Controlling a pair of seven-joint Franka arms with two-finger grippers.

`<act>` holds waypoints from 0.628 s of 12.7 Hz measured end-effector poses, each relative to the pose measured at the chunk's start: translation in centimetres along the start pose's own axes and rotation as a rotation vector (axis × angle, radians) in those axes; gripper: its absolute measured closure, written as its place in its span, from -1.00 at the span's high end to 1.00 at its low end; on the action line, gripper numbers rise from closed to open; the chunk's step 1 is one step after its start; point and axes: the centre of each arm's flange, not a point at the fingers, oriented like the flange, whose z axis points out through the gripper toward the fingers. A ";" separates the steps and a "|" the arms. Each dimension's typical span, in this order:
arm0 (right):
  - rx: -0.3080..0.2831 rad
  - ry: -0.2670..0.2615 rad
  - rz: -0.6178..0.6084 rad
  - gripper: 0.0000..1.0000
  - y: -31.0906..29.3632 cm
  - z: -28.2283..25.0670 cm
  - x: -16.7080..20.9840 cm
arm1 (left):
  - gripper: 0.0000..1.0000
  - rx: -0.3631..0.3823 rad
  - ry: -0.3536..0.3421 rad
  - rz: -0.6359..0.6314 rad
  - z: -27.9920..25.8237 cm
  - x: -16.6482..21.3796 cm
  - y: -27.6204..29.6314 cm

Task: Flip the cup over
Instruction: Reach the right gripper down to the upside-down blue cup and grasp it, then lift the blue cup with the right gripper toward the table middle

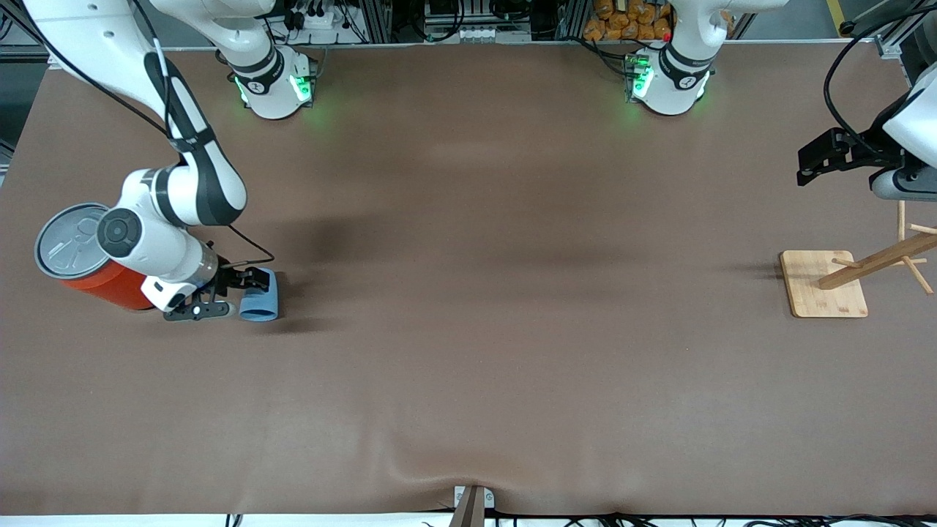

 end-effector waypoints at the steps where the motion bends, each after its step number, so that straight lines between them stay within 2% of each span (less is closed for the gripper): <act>1: 0.000 0.000 -0.001 1.00 0.1 0.9 0.1 | 1.00 0.000 0.000 0.000 0.0 0.0 0.0; 5: -0.001 0.021 -0.003 0.99 0.2 3.6 0.1 | 1.00 0.000 -0.004 0.000 0.2 0.1 0.0; 7: -0.001 0.026 -0.015 0.63 0.1 3.7 0.1 | 1.00 0.000 -0.004 0.000 0.2 0.1 0.0; 8: -0.001 0.028 -0.018 0.63 0.0 3.6 0.1 | 1.00 0.000 -0.004 -0.001 0.2 0.1 0.0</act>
